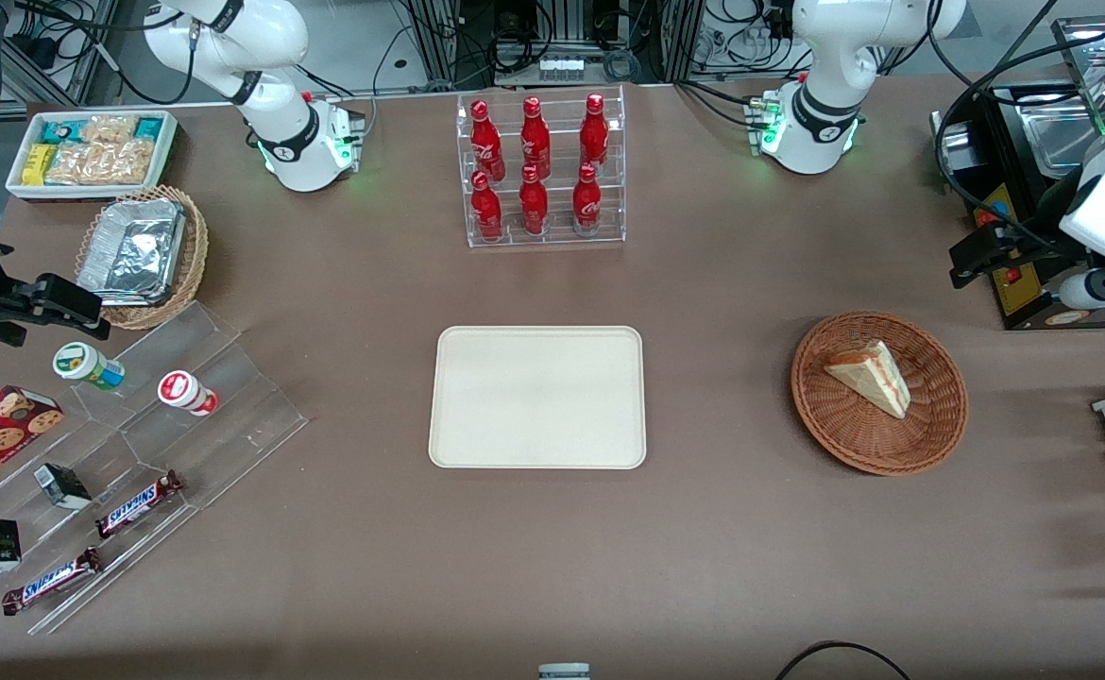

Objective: Place sandwich from basket to tray

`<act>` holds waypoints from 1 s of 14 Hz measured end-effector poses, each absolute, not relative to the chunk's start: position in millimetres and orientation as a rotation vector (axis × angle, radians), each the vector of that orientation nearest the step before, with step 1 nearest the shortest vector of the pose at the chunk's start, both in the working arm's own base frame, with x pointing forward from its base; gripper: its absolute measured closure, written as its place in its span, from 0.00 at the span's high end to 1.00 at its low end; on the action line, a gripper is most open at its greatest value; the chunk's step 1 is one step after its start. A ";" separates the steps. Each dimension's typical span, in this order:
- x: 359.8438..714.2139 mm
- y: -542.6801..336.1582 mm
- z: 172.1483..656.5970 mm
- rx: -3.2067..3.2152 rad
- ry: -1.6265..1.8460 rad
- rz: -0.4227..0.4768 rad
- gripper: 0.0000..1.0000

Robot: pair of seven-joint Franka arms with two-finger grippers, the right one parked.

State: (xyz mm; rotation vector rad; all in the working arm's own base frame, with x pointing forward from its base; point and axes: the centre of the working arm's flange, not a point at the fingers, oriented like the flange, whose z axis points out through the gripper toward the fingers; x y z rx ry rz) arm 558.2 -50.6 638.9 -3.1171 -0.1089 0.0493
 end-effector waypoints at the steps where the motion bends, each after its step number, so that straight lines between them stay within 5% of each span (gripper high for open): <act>1: 558.2 -50.6 638.9 -3.117 -0.109 0.049 1.00; 8: 559.1 -50.5 637.1 -3.117 -0.109 0.055 1.00; 14: 590.6 -18.0 575.0 -3.084 -0.339 0.182 1.00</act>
